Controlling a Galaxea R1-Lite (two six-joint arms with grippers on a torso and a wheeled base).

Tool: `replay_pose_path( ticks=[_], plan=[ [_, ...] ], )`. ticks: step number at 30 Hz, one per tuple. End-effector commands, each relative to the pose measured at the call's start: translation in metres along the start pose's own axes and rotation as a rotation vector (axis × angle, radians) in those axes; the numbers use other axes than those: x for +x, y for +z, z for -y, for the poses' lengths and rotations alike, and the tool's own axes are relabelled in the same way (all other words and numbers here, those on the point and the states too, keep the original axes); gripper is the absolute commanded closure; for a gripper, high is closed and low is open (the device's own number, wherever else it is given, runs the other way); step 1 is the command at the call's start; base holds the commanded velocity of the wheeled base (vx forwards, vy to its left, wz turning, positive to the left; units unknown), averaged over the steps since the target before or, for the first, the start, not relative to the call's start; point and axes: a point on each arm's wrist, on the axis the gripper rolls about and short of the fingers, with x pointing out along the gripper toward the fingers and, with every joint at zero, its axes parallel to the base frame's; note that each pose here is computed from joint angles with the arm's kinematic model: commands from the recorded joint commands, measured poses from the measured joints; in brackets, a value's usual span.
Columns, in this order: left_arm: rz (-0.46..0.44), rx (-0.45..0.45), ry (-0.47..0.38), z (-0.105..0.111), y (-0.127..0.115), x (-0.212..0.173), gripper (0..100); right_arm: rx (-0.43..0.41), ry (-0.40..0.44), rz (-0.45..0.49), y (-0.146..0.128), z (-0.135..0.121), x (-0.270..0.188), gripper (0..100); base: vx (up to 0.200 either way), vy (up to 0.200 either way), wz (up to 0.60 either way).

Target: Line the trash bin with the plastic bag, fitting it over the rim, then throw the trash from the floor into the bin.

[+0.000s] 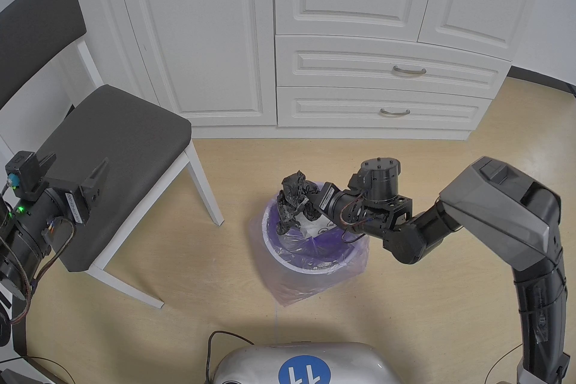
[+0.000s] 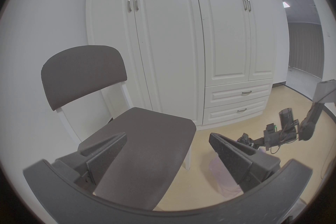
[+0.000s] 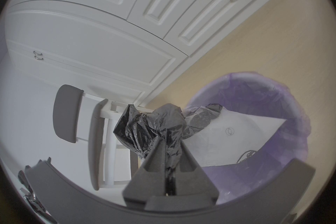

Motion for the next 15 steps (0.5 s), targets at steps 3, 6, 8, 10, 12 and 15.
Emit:
replay_pose_path(
  ticks=[3, 6, 8, 10, 12, 15],
  plan=[
    [-0.019, 0.007, -0.027, 0.005, -0.004, 0.000, 0, 0.014, -0.047, -0.027, -0.021, 0.039, 0.023, 100, 0.000, 0.000, 0.00],
    [-0.025, 0.009, -0.036, 0.006, -0.006, -0.001, 0, 0.015, -0.063, -0.029, -0.025, 0.049, 0.028, 100, 0.000, 0.000, 0.00],
    [-0.028, 0.010, -0.036, 0.007, -0.007, 0.000, 0, 0.015, -0.070, -0.035, -0.027, 0.051, 0.027, 100, 0.000, 0.000, 0.00],
    [-0.029, 0.011, -0.037, 0.007, -0.007, 0.000, 0, 0.016, -0.080, -0.045, -0.029, 0.052, 0.026, 100, 0.000, 0.000, 0.00],
    [-0.031, 0.011, -0.037, 0.007, -0.008, 0.000, 0, 0.017, -0.089, -0.062, -0.032, 0.052, 0.024, 100, 0.000, 0.000, 0.00],
    [-0.031, 0.011, -0.037, 0.007, -0.008, 0.000, 0, 0.016, -0.098, -0.077, -0.035, 0.052, 0.021, 100, 0.000, 0.000, 0.00]
  ],
)
